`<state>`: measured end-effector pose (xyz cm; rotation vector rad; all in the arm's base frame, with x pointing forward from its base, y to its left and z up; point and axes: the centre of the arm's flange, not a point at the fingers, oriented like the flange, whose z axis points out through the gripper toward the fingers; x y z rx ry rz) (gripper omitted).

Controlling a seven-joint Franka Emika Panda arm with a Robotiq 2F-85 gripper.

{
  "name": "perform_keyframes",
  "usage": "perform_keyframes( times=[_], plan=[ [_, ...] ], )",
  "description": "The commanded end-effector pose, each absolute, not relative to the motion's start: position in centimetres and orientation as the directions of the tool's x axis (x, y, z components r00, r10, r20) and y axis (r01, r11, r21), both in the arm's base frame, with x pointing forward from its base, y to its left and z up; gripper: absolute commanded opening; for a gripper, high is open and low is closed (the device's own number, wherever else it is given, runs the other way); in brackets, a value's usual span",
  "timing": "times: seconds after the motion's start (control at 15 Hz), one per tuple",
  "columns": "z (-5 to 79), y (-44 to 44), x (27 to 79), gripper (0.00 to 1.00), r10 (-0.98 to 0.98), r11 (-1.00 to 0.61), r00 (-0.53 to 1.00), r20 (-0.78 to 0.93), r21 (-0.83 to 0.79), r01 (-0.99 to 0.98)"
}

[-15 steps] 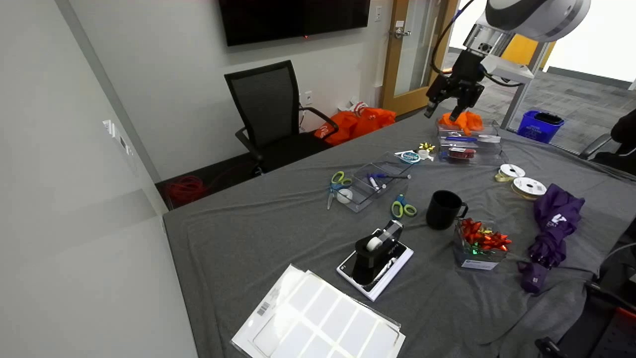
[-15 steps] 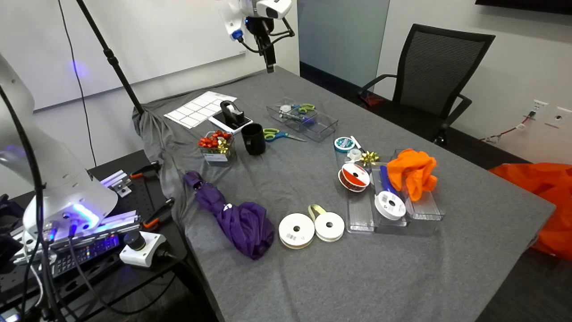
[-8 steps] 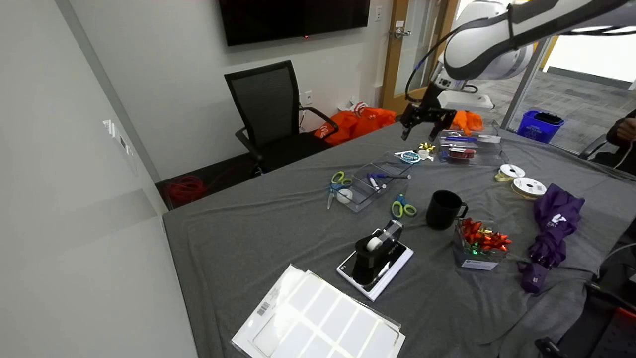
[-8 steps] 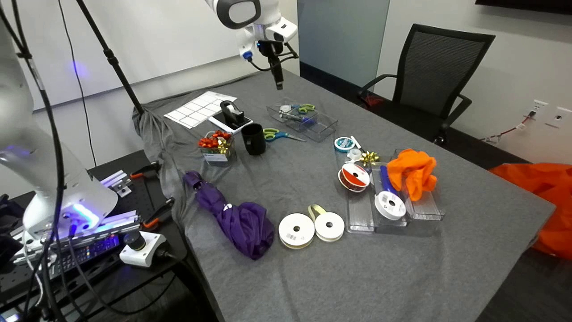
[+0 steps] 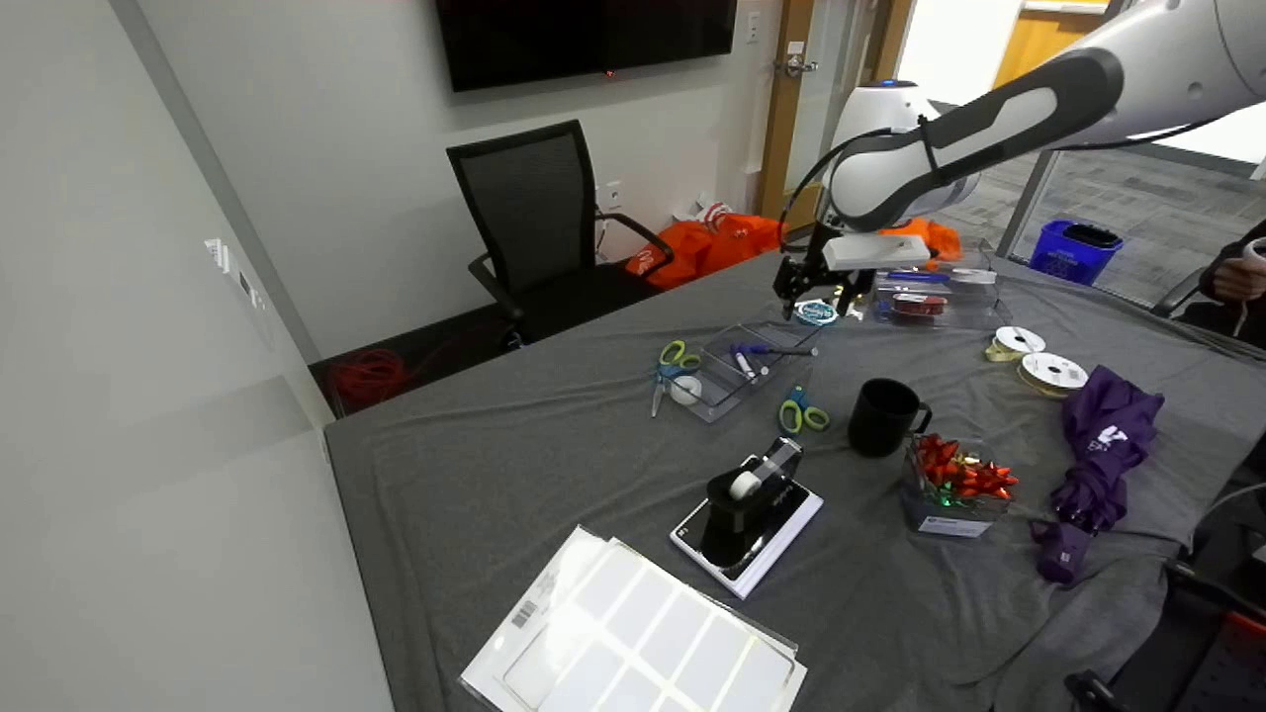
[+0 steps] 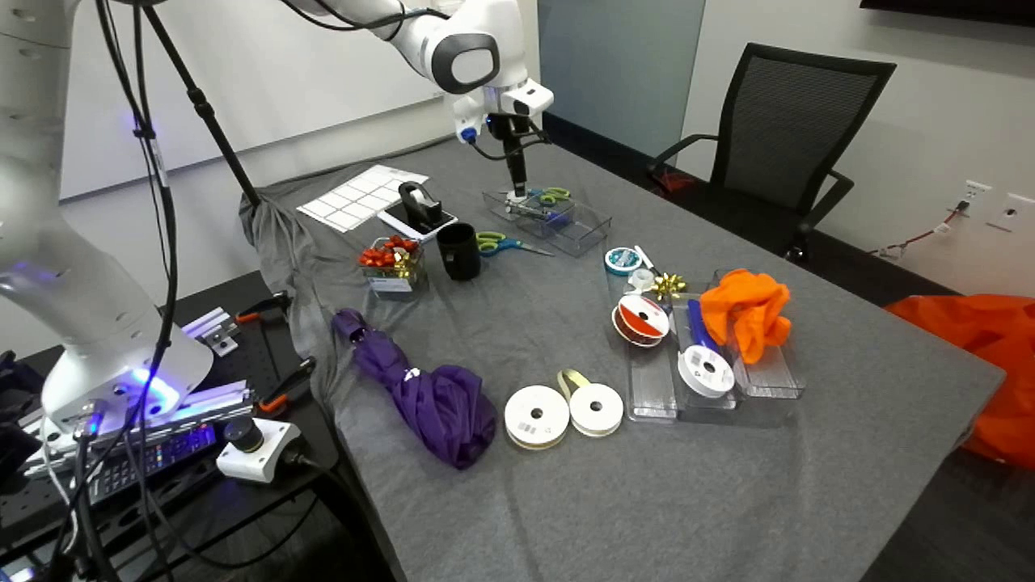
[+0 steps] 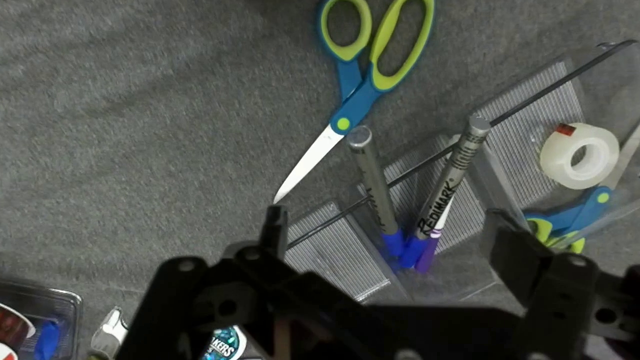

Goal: Put the sharpie in the cup

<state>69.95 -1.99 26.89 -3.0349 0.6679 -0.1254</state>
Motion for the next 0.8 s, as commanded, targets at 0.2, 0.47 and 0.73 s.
perform_keyframes(
  times=[0.2,0.47,0.73],
  plan=[
    [24.7,-1.9,73.2,1.00,-0.300,-0.953,0.954,-0.026,-0.041,-0.301],
    [23.7,-1.3,73.9,1.00,-0.203,-0.978,0.978,-0.056,-0.041,-0.206],
    [21.8,-0.8,73.6,1.00,-0.143,-0.989,0.988,-0.062,-0.032,-0.145]
  ],
)
